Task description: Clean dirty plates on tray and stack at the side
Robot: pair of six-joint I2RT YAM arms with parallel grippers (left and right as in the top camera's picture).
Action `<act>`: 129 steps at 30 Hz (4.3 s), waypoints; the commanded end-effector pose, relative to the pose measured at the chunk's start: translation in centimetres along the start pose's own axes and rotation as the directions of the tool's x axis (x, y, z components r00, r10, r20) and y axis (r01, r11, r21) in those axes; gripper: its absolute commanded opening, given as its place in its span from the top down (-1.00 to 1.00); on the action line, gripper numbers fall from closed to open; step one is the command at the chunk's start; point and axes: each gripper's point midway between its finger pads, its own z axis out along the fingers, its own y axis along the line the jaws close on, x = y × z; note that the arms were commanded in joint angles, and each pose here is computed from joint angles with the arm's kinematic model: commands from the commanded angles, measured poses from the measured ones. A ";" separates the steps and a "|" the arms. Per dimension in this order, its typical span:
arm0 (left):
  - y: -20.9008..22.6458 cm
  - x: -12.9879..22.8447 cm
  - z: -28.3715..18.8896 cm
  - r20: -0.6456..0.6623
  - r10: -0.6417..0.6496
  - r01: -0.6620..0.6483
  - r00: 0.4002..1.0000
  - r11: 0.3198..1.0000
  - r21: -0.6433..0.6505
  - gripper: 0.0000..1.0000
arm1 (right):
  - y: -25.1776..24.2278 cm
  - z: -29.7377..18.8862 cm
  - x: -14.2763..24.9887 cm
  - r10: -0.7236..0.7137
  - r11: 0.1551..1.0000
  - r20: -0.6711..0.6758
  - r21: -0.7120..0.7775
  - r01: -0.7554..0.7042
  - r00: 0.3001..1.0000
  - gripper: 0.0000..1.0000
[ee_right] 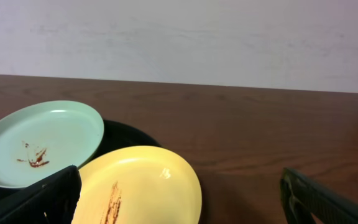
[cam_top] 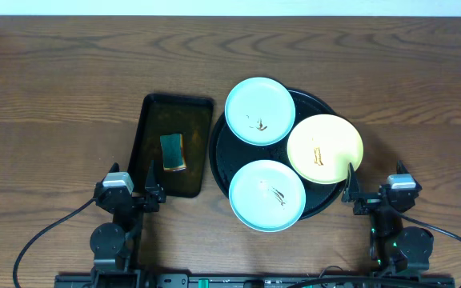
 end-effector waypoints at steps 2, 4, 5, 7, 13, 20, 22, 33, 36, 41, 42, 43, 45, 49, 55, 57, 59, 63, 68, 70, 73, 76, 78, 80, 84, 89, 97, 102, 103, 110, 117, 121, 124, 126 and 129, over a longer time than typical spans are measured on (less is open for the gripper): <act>0.4 1.4 0.0 -0.049 0.015 -0.016 0.999 1.000 -0.014 -0.65 | 0.3 0.0 0.0 -0.012 1.000 0.000 -0.013 0.012 1.000 -0.98; 0.4 1.4 0.0 -0.049 0.015 -0.016 0.999 1.000 -0.014 -0.64 | 0.3 0.0 0.0 -0.012 1.000 0.001 -0.013 0.012 1.000 -0.98; 0.4 1.4 0.0 -0.049 0.015 -0.016 0.999 1.000 -0.014 -0.65 | 0.3 0.0 0.0 -0.012 1.000 0.001 -0.013 0.012 1.000 -0.99; 0.4 1.4 0.0 -0.049 0.015 -0.016 0.999 1.000 -0.014 -0.65 | 0.3 0.0 0.0 -0.012 1.000 0.001 -0.013 0.012 1.000 -0.98; 0.4 1.4 0.0 -0.049 0.015 -0.016 0.999 1.000 -0.014 -0.64 | 0.3 0.0 0.0 -0.012 1.000 0.000 -0.013 0.012 1.000 -0.99; 0.4 1.4 0.0 -0.049 0.015 -0.016 0.999 1.000 -0.013 -0.65 | 0.3 0.0 0.0 -0.012 1.000 0.001 -0.013 0.012 1.000 -0.98; 0.4 1.4 0.0 -0.049 0.015 -0.016 0.999 1.000 -0.013 -0.65 | 0.3 0.0 0.0 -0.012 1.000 0.000 -0.013 0.012 1.000 -0.99; 0.4 1.4 0.0 -0.049 0.015 -0.016 0.999 1.000 -0.014 -0.65 | 0.3 0.0 0.0 -0.012 1.000 0.000 -0.013 0.012 1.000 -0.98; 0.4 1.4 0.0 -0.049 0.015 -0.016 0.999 1.000 -0.014 -0.65 | 0.3 0.0 0.0 -0.012 1.000 0.001 -0.013 0.012 1.000 -0.99; 0.4 1.4 0.0 -0.049 0.015 -0.016 0.999 1.000 -0.014 -0.64 | 0.3 0.0 0.0 -0.012 1.000 0.001 -0.013 0.012 1.000 -0.98; 0.4 1.4 0.0 -0.049 0.015 -0.016 0.999 1.000 -0.013 -0.64 | 0.3 0.0 0.0 -0.012 1.000 0.000 -0.013 0.012 1.000 -0.99; 0.4 1.4 0.0 -0.049 0.015 -0.016 0.999 1.000 -0.014 -0.64 | 0.3 0.0 0.0 -0.012 1.000 0.001 -0.013 0.012 1.000 -0.98; 0.4 1.4 0.0 -0.049 0.015 -0.016 0.999 1.000 -0.014 -0.65 | 0.3 0.0 0.0 -0.012 1.000 0.001 -0.013 0.012 1.000 -0.98; 0.4 1.4 0.0 -0.049 0.015 -0.016 0.999 1.000 -0.013 -0.65 | 0.3 0.0 0.0 -0.012 1.000 0.001 -0.013 0.012 1.000 -0.98; 0.4 1.4 0.0 -0.049 0.015 -0.016 0.999 1.000 -0.014 -0.64 | 0.3 0.0 0.0 -0.012 1.000 0.001 -0.013 0.012 1.000 -0.99; 0.4 1.4 0.0 -0.048 0.015 -0.016 0.999 1.000 -0.014 -0.64 | 0.3 0.0 0.0 -0.012 1.000 0.001 -0.014 0.012 1.000 -0.99; 0.4 1.4 0.0 -0.049 0.015 -0.016 0.999 1.000 -0.013 -0.65 | 0.3 0.0 0.0 -0.012 1.000 0.001 -0.013 0.012 1.000 -0.99; 0.4 1.4 0.0 -0.049 0.015 -0.016 0.999 1.000 -0.013 -0.64 | 0.3 0.0 0.0 -0.012 1.000 0.000 -0.014 0.012 1.000 -0.98; 0.4 1.4 0.0 -0.048 0.008 -0.009 0.999 1.000 -0.014 -0.65 | 0.3 0.0 0.0 -0.012 1.000 0.000 -0.013 0.012 1.000 -0.99; 0.4 1.4 0.0 -0.049 0.000 0.000 0.999 1.000 -0.014 -0.65 | 0.3 0.0 0.0 -0.012 1.000 0.000 -0.013 0.012 1.000 -0.99; 0.4 1.6 0.0 -0.057 -0.001 0.000 0.998 1.000 -0.016 -0.65 | 0.3 0.0 0.0 0.002 1.000 0.000 -0.013 -0.002 1.000 -0.98; 0.4 1.8 0.1 -0.069 -0.006 0.004 0.998 1.000 -0.018 -0.64 | 0.3 0.0 0.0 0.044 0.999 -0.001 -0.012 -0.044 0.999 -0.99; 0.4 1.8 0.1 -0.084 -0.016 0.014 0.996 1.000 -0.021 -0.64 | 0.3 0.0 0.0 0.074 0.997 -0.001 -0.013 -0.074 0.997 -0.99; 0.4 1.7 0.0 -0.104 -0.017 0.015 0.994 1.000 -0.024 -0.64 | 0.3 0.0 0.0 0.097 0.995 -0.002 -0.014 -0.097 0.995 -0.98; 0.3 0.8 -0.2 -0.148 -0.029 0.024 0.989 0.999 -0.034 -0.64 | 0.3 0.0 0.4 0.152 0.988 -0.032 -0.009 -0.153 0.988 -0.98; 0.0 -1.1 -0.2 -0.242 -0.032 0.020 0.970 0.999 -0.051 -0.64 | 0.3 -0.3 1.0 0.203 0.979 -0.137 0.015 -0.203 0.969 -0.99; -0.5 -2.1 0.5 -0.553 -0.054 0.004 0.832 0.996 -0.092 -0.65 | 0.3 0.1 0.2 0.216 0.976 -0.372 0.068 -0.205 0.903 -0.99; -1.2 -2.6 0.6 -0.734 -0.080 0.004 0.675 0.995 -0.104 -0.64 | 0.3 0.8 -0.4 0.178 0.984 -0.545 0.083 -0.159 0.820 -0.98; -1.3 -2.9 0.6 -0.755 -0.084 0.003 0.650 0.994 -0.108 -0.64 | 0.5 1.1 -0.6 0.156 0.987 -0.572 0.066 -0.145 0.805 -0.98; -1.3 -2.6 1.3 -0.818 -0.097 -0.009 0.567 0.992 -0.124 -0.64 | 2.6 2.6 -1.1 0.100 0.982 -0.710 -0.044 -0.186 0.697 -0.99; -2.4 -3.5 4.2 -0.771 -0.092 0.050 0.630 0.996 -0.078 -0.64 | 1.4 3.7 -1.2 0.101 0.991 -0.702 0.004 -0.137 0.705 -0.97; -2.7 -2.9 6.4 -0.762 -0.089 0.053 0.641 0.996 -0.072 -0.62 | 0.9 3.7 -1.1 0.101 0.993 -0.701 0.026 -0.116 0.706 -0.97; -2.8 -1.1 7.7 -0.789 -0.094 0.055 0.607 0.996 -0.076 -0.62 | 0.9 3.7 -1.1 0.101 0.993 -0.701 0.026 -0.116 0.706 -0.97; -2.9 0.6 8.5 -0.816 -0.101 0.055 0.569 0.995 -0.085 -0.57 | 0.9 3.7 -1.1 0.101 0.993 -0.701 0.026 -0.116 0.706 -0.98; -3.1 3.1 9.3 -0.853 -0.094 0.045 0.513 0.996 -0.082 -0.43 | 0.9 3.7 -1.1 0.101 0.993 -0.702 0.026 -0.116 0.705 -0.98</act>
